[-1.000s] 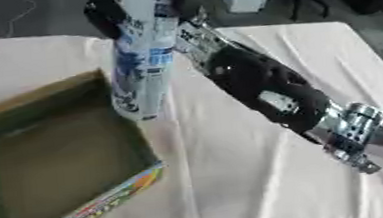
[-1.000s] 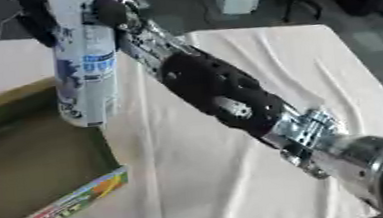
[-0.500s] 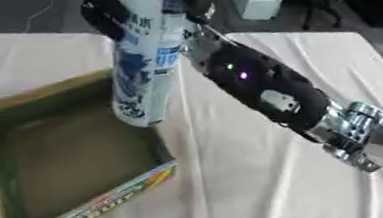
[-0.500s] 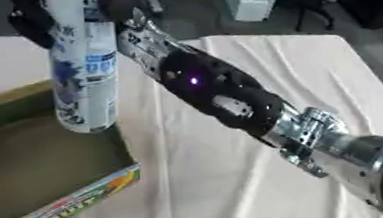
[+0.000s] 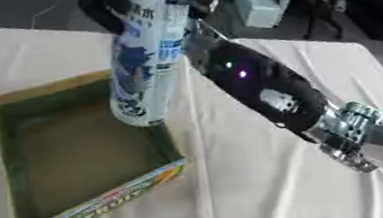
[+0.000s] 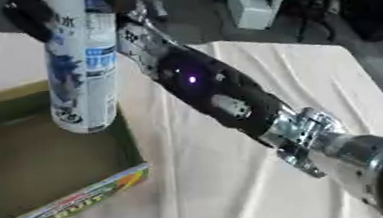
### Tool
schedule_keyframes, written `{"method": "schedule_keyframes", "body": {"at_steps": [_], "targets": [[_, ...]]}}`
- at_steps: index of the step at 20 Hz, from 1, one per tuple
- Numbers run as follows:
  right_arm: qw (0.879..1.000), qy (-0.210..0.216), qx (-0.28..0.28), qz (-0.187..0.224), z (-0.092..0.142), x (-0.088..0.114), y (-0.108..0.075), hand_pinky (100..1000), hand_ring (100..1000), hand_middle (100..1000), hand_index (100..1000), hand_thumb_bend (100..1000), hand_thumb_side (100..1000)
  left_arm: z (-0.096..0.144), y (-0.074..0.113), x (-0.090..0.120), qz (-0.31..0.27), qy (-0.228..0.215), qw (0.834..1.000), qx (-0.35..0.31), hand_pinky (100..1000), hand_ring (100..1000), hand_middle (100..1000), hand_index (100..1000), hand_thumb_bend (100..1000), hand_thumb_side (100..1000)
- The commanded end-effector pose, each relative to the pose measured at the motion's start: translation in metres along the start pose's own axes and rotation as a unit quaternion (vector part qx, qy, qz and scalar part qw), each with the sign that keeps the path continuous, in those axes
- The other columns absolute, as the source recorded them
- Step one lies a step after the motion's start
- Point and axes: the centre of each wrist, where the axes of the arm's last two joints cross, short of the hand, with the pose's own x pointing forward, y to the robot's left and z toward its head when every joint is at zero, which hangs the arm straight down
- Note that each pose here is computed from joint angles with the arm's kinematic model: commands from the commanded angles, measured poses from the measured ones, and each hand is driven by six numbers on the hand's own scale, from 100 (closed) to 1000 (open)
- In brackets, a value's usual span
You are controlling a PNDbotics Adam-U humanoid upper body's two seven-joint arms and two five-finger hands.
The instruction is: Pick up objects on the table and place them in the box.
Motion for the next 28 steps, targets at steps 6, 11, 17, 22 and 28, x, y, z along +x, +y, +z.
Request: {"method": "schedule_keyframes", "body": {"at_steps": [6,11,17,22,28], "targets": [[0.996,0.018,-0.031,0.079,0.02,0.016,-0.018,100,100,100,161,647,100,-0.007,-0.01,0.0,0.031,-0.008,0.999,0.003,791,802,822,797,165,1000],[0.994,0.024,-0.042,0.101,0.029,0.01,-0.021,100,100,100,192,678,100,-0.004,-0.012,-0.002,0.038,-0.003,0.999,0.007,790,804,823,797,165,1000],[0.985,0.055,0.02,0.165,0.014,0.004,-0.008,588,678,742,915,810,679,-0.003,-0.012,-0.002,0.038,0.001,0.999,0.007,790,804,823,797,165,1000],[0.978,0.081,0.073,0.179,-0.002,-0.003,0.007,801,835,857,1000,831,799,-0.003,-0.011,-0.001,0.035,0.003,0.999,0.005,790,805,823,796,165,1000],[0.983,0.079,0.067,0.151,-0.004,-0.006,0.009,860,877,896,1000,806,911,-0.002,-0.011,-0.001,0.034,0.003,0.999,0.003,789,805,823,796,166,1000]]}}
